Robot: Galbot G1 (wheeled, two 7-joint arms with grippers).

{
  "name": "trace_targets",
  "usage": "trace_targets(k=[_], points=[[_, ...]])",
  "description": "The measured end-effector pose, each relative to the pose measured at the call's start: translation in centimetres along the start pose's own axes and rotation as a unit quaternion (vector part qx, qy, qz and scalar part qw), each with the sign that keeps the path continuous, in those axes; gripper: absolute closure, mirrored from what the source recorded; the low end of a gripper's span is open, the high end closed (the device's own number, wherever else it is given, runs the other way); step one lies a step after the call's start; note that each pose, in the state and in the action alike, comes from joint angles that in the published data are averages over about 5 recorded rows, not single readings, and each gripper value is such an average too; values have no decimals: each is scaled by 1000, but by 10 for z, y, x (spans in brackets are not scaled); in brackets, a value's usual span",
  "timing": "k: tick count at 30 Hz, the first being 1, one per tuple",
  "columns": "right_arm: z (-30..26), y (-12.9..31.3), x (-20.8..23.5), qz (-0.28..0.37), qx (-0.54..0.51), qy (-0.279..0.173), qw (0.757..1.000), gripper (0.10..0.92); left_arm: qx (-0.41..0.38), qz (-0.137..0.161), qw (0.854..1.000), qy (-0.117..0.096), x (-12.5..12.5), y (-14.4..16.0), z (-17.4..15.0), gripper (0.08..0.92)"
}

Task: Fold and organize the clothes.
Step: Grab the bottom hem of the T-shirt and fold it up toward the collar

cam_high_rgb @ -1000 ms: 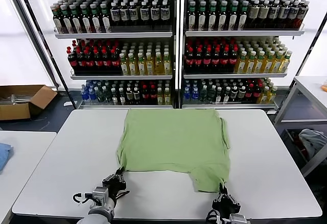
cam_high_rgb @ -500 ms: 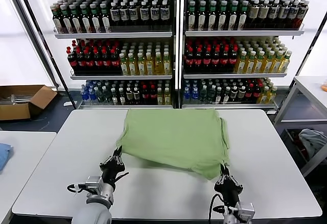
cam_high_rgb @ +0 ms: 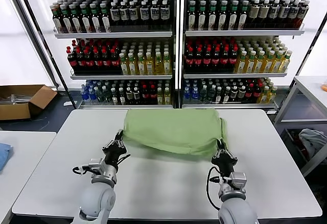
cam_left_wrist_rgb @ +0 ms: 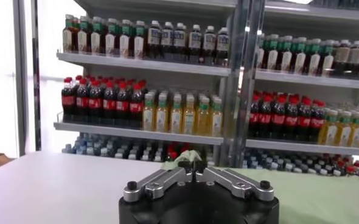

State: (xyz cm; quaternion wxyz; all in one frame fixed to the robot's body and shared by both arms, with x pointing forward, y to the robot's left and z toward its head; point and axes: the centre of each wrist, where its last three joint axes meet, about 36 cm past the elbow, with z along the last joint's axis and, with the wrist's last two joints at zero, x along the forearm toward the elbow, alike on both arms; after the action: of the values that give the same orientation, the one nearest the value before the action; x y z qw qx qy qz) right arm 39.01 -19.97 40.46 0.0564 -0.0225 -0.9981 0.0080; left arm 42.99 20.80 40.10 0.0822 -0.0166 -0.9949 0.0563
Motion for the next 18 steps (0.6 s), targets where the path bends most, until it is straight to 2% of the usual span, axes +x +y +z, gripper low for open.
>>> trace_targets(k=[9,18], points=[[4,-5,-53,-2,19,4,1000,915,-2,-13,999,29,-39,-4,7,916],[2,-2,-92,0,27,10,1000,915,-11,-22,999,47,-63,-1,10,916]])
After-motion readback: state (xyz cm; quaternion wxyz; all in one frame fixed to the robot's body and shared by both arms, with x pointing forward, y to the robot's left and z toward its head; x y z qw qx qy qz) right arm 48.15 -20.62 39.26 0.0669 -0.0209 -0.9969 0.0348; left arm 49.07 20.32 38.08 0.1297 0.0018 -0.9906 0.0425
